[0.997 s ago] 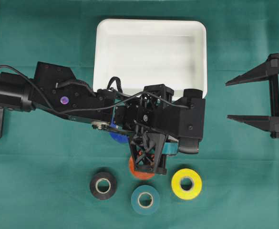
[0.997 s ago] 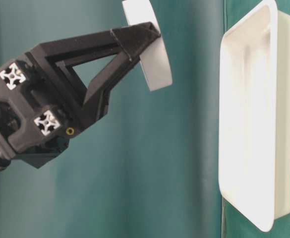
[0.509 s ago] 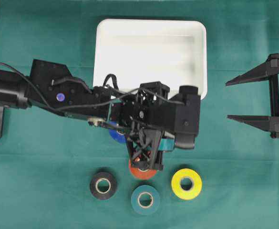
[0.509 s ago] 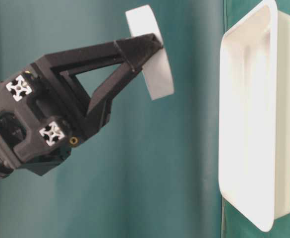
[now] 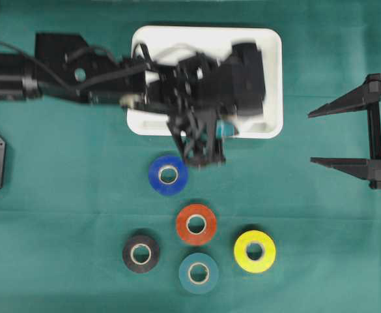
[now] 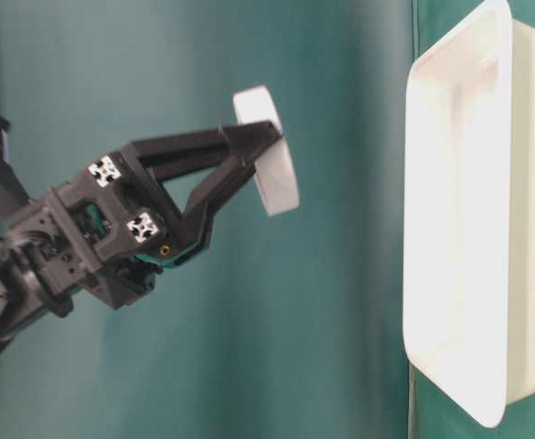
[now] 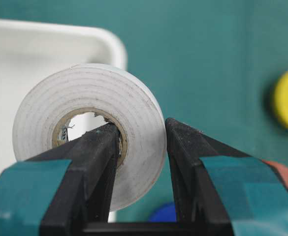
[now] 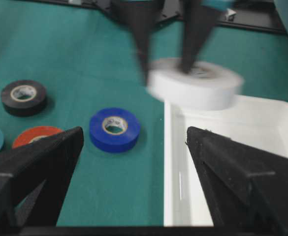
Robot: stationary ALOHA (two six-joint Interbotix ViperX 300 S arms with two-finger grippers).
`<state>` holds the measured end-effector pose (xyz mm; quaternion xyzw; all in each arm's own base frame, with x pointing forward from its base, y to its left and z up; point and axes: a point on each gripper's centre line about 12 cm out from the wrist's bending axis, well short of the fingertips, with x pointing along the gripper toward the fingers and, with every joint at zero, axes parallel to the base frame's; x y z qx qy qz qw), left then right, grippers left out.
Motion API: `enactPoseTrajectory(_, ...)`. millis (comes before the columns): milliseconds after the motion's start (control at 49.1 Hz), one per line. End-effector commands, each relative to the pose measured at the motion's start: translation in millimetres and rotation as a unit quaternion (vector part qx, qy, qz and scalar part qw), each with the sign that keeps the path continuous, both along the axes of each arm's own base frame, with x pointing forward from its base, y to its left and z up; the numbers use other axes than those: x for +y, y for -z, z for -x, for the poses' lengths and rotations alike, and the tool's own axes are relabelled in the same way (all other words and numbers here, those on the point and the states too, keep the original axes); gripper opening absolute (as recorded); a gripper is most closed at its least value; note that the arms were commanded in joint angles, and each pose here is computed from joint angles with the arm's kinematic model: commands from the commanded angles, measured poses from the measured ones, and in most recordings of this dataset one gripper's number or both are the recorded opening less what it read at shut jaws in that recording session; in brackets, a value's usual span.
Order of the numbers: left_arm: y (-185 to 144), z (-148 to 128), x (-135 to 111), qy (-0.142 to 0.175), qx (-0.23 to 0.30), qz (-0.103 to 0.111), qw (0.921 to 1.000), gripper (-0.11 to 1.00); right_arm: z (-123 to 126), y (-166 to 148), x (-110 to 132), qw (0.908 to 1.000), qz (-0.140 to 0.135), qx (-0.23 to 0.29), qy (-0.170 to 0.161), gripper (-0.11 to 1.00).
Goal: Pick up the tape from a random location and place it into the white case.
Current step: 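Lift the white roll and carry it over the white tray, then lower the white roll into the tray and open the left gripper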
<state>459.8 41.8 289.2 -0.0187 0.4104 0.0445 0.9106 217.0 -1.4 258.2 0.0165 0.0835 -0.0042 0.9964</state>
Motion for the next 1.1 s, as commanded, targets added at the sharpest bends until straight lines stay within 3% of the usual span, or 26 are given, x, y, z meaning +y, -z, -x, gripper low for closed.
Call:
enactPoseTrajectory(0,-24,9,17,-0.018,-0.03,-0.005,0.9994,0.26,-3,-8,0,0.9999,0.001,-0.011,0.001,0.91)
enactPoseTrajectory(407,-22,27,84,-0.094,-0.024,-0.008,0.9953,0.26,-3,-8,0,1.0,0.001,-0.008,0.001,0.91)
enactPoseTrajectory(1078,-20,30,86,-0.098,-0.021,-0.004,0.995,0.26,-3,-7,0,1.0,0.001,-0.006,0.001,0.91)
